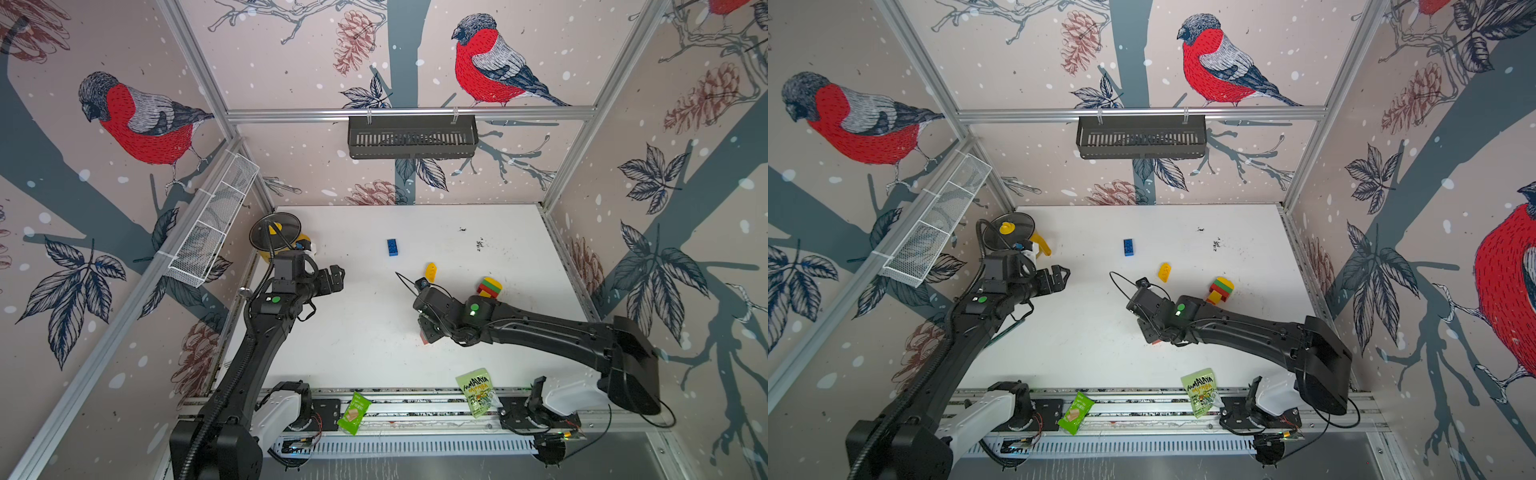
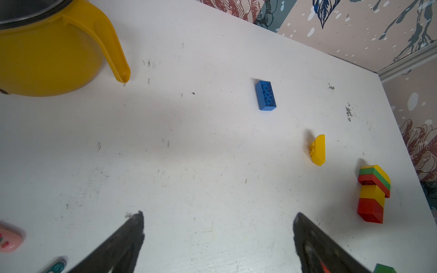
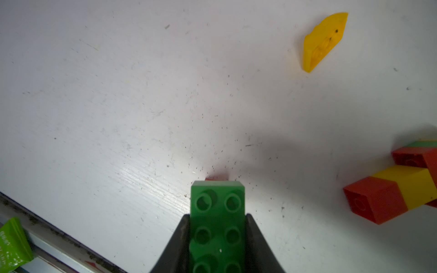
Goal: Assemble an ice cream with lego
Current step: Assemble the lego brick with the lego brick.
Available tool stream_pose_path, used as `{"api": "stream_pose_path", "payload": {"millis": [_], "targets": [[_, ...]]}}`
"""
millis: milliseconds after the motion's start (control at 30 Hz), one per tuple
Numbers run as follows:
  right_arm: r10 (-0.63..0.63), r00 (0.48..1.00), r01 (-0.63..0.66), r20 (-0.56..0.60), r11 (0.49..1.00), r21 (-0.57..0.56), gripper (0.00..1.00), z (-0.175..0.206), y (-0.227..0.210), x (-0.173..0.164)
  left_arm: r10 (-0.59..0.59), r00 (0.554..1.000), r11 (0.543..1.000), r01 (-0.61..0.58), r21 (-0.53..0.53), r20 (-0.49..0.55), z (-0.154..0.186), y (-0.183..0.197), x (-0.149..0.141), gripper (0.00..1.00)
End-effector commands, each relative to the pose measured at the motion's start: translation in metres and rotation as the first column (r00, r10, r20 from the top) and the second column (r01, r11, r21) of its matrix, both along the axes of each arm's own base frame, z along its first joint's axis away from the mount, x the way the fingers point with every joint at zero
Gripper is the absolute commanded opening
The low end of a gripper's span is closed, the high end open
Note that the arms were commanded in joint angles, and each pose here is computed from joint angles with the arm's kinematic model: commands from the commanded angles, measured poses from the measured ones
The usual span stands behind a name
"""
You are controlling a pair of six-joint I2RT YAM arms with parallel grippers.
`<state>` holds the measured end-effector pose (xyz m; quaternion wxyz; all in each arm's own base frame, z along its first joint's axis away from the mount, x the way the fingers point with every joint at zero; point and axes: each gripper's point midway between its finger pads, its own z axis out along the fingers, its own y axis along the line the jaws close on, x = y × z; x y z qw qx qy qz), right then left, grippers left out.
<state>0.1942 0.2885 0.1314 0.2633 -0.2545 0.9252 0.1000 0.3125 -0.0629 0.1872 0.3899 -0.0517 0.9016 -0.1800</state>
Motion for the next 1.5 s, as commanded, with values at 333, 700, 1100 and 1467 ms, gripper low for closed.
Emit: {"api": "stream_pose_path", "payload": {"millis": [333,700,1100,1467], "targets": [[-0.097,0.994,0.093,-0.047,0.992,-0.083,0.22,-0.020,-0.013,-0.003,0.000,1.000,1.000,0.000,0.000,0.025,0.005,0.000,0.002,0.98],[-0.179,0.983,0.178,-0.031,0.983,-0.044,0.21,-0.019,-0.008,-0.002,0.007,1.000,1.000,-0.007,0.006,0.027,0.003,0.002,0.002,0.98],[-0.147,0.987,0.144,-0.064,0.988,-0.046,0.21,-0.030,-0.002,-0.015,0.005,1.000,1.000,-0.005,0.004,0.027,0.002,0.001,0.003,0.98],[-0.146,0.987,0.141,-0.062,0.987,-0.082,0.21,-0.038,-0.001,-0.017,0.005,1.000,1.000,-0.006,0.007,0.026,0.002,0.002,0.002,0.97]]}}
